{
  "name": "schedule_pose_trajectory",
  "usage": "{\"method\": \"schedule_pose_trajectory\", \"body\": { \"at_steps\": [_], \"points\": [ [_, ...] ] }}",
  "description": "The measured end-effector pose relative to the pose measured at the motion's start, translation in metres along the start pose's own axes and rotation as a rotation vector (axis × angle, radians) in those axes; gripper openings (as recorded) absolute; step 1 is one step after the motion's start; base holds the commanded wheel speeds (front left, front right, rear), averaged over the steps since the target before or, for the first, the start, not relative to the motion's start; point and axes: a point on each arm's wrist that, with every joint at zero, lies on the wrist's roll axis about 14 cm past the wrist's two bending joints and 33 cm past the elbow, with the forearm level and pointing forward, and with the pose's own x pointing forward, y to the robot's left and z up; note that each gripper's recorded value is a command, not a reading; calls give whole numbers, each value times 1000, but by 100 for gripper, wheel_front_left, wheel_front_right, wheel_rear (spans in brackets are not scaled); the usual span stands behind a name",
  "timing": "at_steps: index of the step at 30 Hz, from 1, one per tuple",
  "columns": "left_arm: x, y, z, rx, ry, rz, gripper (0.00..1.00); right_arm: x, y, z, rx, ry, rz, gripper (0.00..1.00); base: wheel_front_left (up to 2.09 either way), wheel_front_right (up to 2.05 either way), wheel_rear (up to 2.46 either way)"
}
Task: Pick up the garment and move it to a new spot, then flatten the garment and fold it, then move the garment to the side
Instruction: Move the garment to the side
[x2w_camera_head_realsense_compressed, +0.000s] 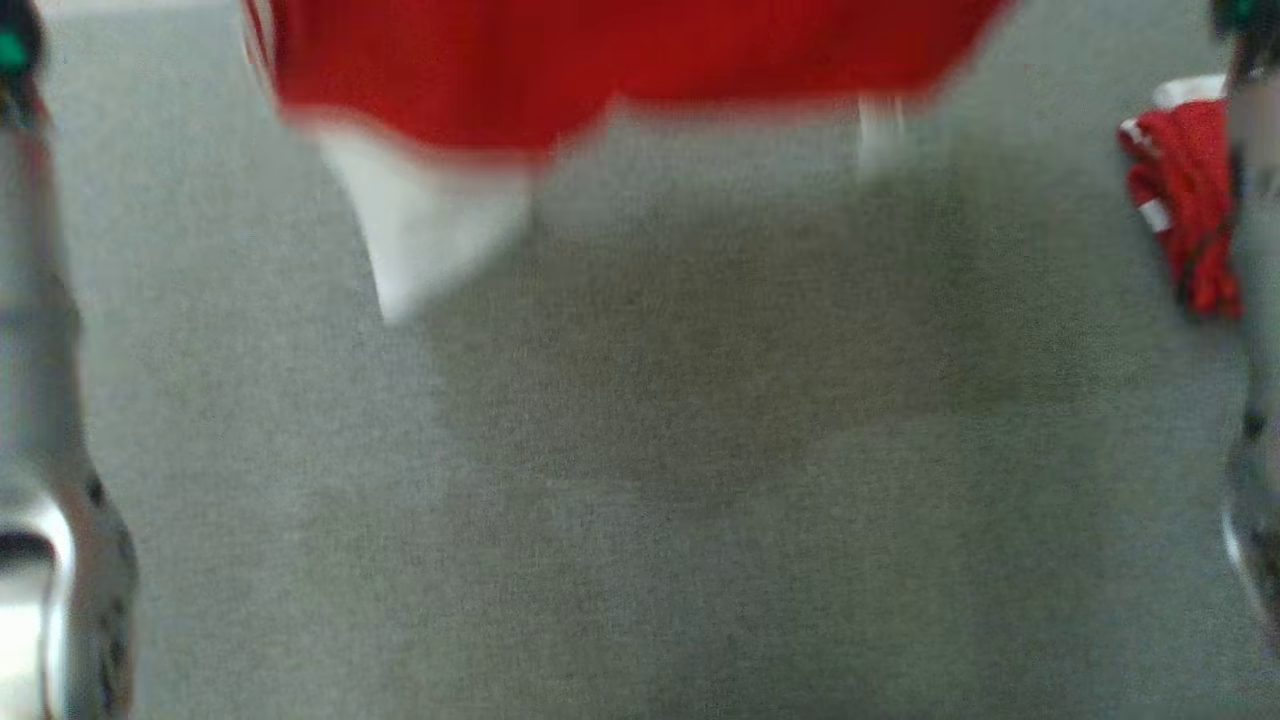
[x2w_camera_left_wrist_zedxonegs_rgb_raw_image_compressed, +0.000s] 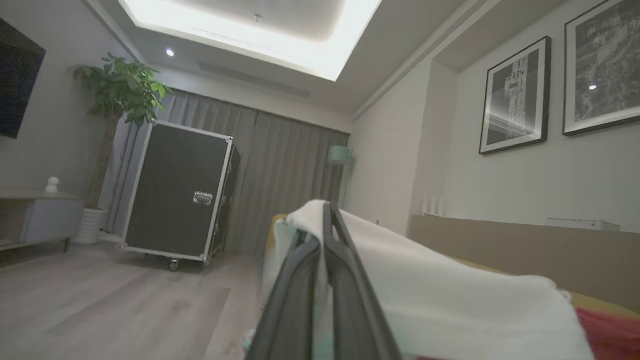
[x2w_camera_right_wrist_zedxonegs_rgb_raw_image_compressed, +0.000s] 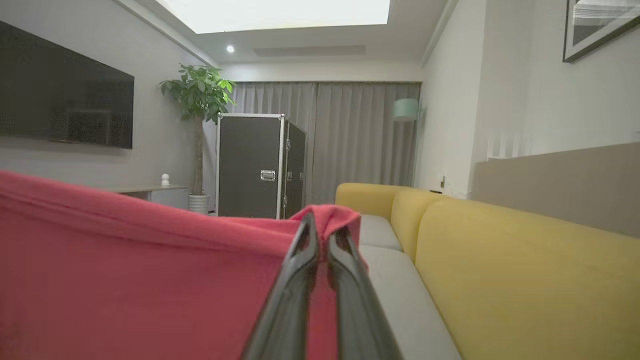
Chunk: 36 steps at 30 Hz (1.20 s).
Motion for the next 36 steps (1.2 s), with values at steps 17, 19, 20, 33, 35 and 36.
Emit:
{"method": "schedule_pose_trajectory", "body": {
  "at_steps": [17, 19, 20, 33, 35, 36],
  "points": [
    [-23, 23, -112, -19, 184, 59, 0, -1, -8, -136, 152, 255, -98, 0, 0, 0, 0],
    [-50, 22, -134, -21, 257, 60, 0, -27, -6, -166, 157, 357, -104, 0, 0, 0, 0],
    [-64, 21, -144, -21, 292, 58, 0, -41, -3, -179, 156, 408, -100, 0, 0, 0, 0],
    [-222, -2, -182, 37, 616, -55, 0, -146, 13, -207, 10, 768, 28, 0, 0, 0, 0],
    [-234, 0, -177, -15, 621, -18, 0, -157, 18, -204, -16, 798, 61, 0, 0, 0, 0],
    [-239, -1, -175, -32, 623, -13, 0, -162, 20, -201, -21, 806, 74, 0, 0, 0, 0]
  ]
}}
